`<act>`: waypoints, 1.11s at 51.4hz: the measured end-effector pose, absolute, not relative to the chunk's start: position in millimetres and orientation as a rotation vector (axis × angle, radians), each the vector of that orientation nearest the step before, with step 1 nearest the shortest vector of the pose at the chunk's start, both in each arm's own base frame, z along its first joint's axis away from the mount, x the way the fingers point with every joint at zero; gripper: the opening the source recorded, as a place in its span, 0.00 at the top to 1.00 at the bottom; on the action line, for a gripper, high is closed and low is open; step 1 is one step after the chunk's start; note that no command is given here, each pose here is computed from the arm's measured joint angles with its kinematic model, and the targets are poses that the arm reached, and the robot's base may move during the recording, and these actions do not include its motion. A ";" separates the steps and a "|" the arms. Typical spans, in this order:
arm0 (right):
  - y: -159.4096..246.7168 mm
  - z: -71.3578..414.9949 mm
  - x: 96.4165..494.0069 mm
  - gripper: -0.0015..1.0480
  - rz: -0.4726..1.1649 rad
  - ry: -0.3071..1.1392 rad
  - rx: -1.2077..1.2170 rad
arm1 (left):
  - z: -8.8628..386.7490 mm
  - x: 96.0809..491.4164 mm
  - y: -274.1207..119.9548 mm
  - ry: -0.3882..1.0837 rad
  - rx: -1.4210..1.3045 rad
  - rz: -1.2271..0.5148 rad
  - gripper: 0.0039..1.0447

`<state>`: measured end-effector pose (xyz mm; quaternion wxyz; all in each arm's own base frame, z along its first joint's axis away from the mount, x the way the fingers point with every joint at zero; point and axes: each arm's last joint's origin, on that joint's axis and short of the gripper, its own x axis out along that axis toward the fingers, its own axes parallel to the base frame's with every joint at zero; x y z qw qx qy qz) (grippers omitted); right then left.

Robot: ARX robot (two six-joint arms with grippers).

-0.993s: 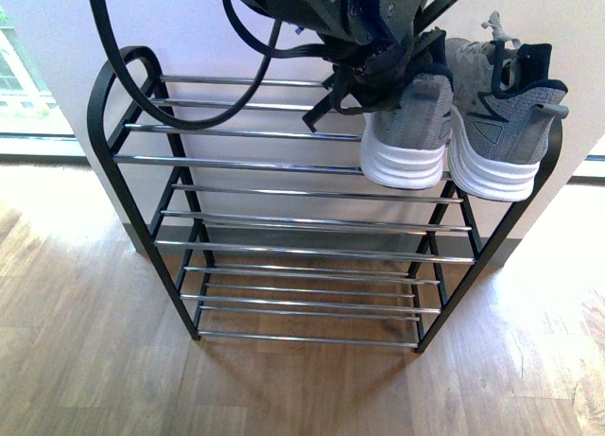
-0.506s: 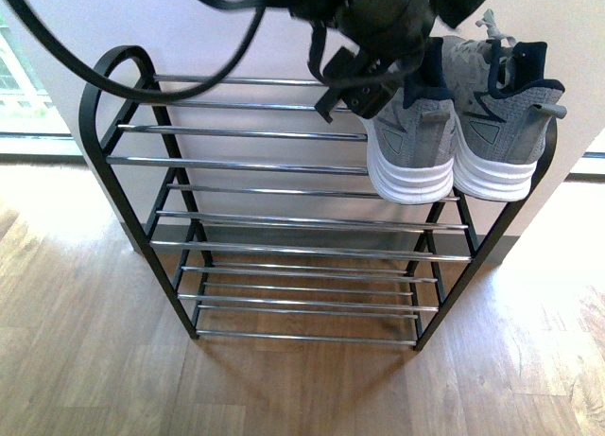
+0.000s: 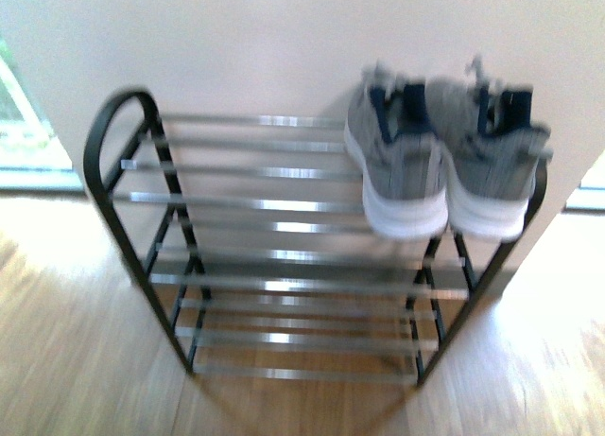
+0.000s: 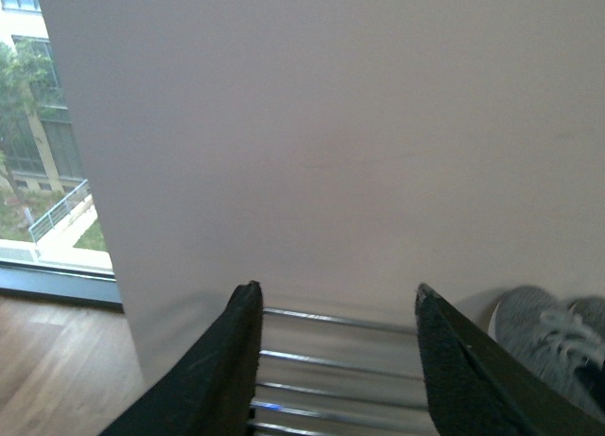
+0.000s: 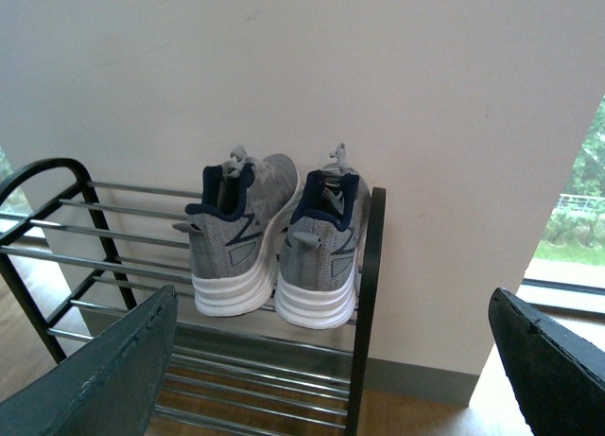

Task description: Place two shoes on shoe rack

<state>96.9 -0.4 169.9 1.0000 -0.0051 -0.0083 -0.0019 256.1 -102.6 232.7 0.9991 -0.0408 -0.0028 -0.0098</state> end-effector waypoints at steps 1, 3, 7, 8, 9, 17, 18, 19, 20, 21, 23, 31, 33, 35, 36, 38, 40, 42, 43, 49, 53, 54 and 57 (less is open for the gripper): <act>-0.4 169.9 96.9 0.09 -0.004 -0.017 -0.011 | 231.1 254.0 -100.1 -0.005 -0.075 -0.020 0.61; -0.4 169.9 96.9 0.09 -0.004 -0.017 -0.011 | 225.4 246.3 -90.7 0.000 -0.052 -0.020 0.67; -0.4 169.9 96.9 0.09 -0.004 -0.017 -0.011 | 218.3 235.6 -77.2 0.003 -0.035 -0.010 0.78; -0.4 169.9 96.9 0.09 -0.004 -0.017 -0.011 | 217.1 234.0 -75.0 0.004 -0.032 -0.008 0.79; -0.4 169.9 96.9 0.09 -0.004 -0.017 -0.010 | 215.0 230.7 -71.1 0.004 -0.028 -0.005 0.83; -0.4 169.9 96.9 0.09 -0.004 -0.017 -0.011 | 202.1 208.2 -50.1 0.008 -0.015 -0.013 0.99; -0.4 169.9 96.9 0.09 -0.004 -0.017 -0.011 | 200.1 204.2 -46.8 0.008 -0.014 -0.012 0.99; -0.4 169.9 96.9 0.09 -0.004 -0.017 -0.010 | 198.7 201.6 -44.6 0.007 -0.013 -0.013 0.99; -0.4 169.9 96.9 0.09 -0.004 -0.017 -0.011 | 196.8 198.0 -41.5 0.007 -0.013 -0.010 0.99; -0.4 169.9 96.9 0.09 -0.004 -0.017 -0.010 | 196.3 196.8 -40.4 0.006 -0.013 -0.008 0.99; -0.4 169.9 96.9 0.09 -0.004 -0.017 -0.011 | 194.1 192.1 -36.6 0.005 -0.013 -0.009 0.99; -0.4 169.9 96.9 0.09 -0.004 -0.017 -0.010 | 187.4 177.9 -26.4 0.006 -0.011 -0.006 0.99; -0.4 169.9 96.9 0.09 -0.004 -0.017 -0.010 | 186.2 175.3 -24.9 0.006 -0.011 -0.009 0.99; -0.4 169.9 96.9 0.09 -0.004 -0.017 -0.010 | 184.6 171.8 -22.8 0.007 -0.010 -0.008 0.99; -0.4 169.9 96.9 0.09 -0.004 -0.017 -0.010 | 184.1 170.9 -22.2 0.008 -0.010 -0.007 0.99; -0.4 169.9 96.9 0.09 -0.004 -0.017 -0.011 | 182.4 167.4 -20.2 0.010 -0.010 -0.008 0.99; -0.4 169.9 96.9 0.09 -0.004 -0.017 -0.010 | 181.0 163.5 -17.8 0.009 -0.010 -0.004 0.99; -0.4 169.9 96.9 0.09 -0.004 -0.017 -0.011 | 180.1 160.5 -16.1 0.008 -0.010 -0.003 0.99; -0.4 169.9 96.9 0.09 -0.004 -0.017 -0.010 | 179.8 159.7 -15.7 0.008 -0.010 -0.002 0.99; -0.4 169.9 96.9 0.09 -0.004 -0.017 -0.010 | 177.2 152.1 -12.4 0.007 -0.010 -0.004 0.99; -0.4 169.9 96.9 0.09 -0.004 -0.017 -0.010 | 175.6 147.3 -5.2 0.008 -0.010 -0.025 0.99; -0.4 169.9 96.9 0.09 -0.004 -0.017 -0.011 | 175.1 146.1 -3.7 0.009 -0.010 -0.018 0.99; -0.4 169.9 96.9 0.09 -0.004 -0.017 -0.010 | 169.6 142.0 -0.4 -0.007 -0.010 0.005 0.99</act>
